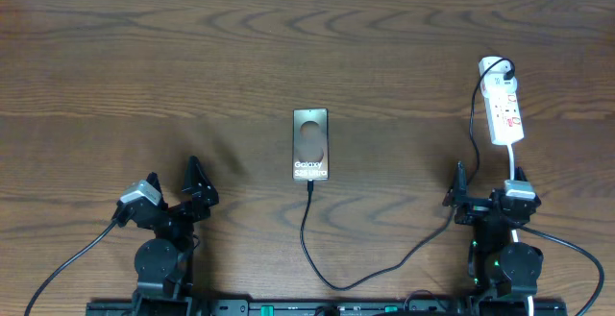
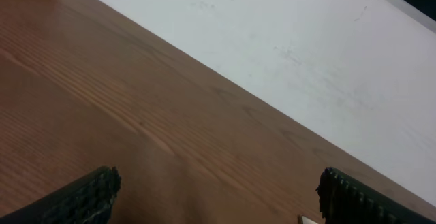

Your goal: Plug charger to phone and switch on socket

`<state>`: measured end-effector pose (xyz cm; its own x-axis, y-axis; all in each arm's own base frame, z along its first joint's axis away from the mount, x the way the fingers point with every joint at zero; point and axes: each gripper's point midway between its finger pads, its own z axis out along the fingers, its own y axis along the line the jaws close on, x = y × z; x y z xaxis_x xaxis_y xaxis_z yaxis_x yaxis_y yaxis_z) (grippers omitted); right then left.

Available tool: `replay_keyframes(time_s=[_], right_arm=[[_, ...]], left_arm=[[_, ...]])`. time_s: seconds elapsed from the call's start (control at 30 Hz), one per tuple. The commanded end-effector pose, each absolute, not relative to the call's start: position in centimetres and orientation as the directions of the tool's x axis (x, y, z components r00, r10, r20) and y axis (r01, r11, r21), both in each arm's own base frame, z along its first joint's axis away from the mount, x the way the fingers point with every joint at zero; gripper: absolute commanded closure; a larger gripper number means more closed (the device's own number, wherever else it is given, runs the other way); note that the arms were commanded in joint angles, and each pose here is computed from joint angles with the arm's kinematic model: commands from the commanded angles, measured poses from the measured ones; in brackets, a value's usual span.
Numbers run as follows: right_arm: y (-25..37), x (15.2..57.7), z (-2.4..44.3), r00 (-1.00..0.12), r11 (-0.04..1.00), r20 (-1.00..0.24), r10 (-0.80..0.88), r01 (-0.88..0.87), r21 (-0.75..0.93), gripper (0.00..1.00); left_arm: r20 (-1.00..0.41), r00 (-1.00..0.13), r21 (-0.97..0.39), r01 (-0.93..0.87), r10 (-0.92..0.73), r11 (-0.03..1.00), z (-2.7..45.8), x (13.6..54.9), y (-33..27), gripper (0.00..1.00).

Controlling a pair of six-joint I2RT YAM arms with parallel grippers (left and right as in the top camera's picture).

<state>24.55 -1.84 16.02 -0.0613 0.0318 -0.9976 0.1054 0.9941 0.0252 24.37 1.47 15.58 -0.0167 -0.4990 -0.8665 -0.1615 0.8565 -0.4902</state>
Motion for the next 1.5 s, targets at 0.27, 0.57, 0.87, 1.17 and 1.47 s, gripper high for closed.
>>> replay_keyframes(time_s=[0.27, 0.57, 0.87, 1.17, 1.47], right_arm=[[-2.2, 24.5, 15.9, -0.065, 0.993, -0.998, 0.008, 0.116, 0.000, 0.01], [-2.2, 24.5, 15.8, -0.066, 0.993, -0.998, 0.008, 0.116, 0.000, 0.01], [-2.2, 24.5, 15.8, -0.066, 0.993, -0.998, 0.008, 0.116, 0.000, 0.01], [-2.2, 24.5, 15.8, -0.066, 0.993, -0.998, 0.008, 0.116, 0.000, 0.01], [-2.2, 24.5, 15.8, -0.066, 0.993, -0.998, 0.008, 0.116, 0.000, 0.01]], left_arm=[[-0.871, -0.055, -0.468, -0.205, -0.487, 0.860, 13.8, 24.3, 1.9, 0.05], [-0.871, -0.055, -0.468, -0.206, -0.487, 0.860, 13.8, 24.3, 1.9, 0.05], [-0.871, -0.055, -0.468, -0.205, -0.487, 0.860, 13.8, 24.3, 1.9, 0.05], [-0.901, -0.055, -0.412, -0.200, -0.430, 0.889, 14.1, 24.2, 2.0, 0.05], [-0.976, -0.153, -0.155, -0.012, -0.155, 0.988, 13.7, 24.4, -0.4, 0.05]])
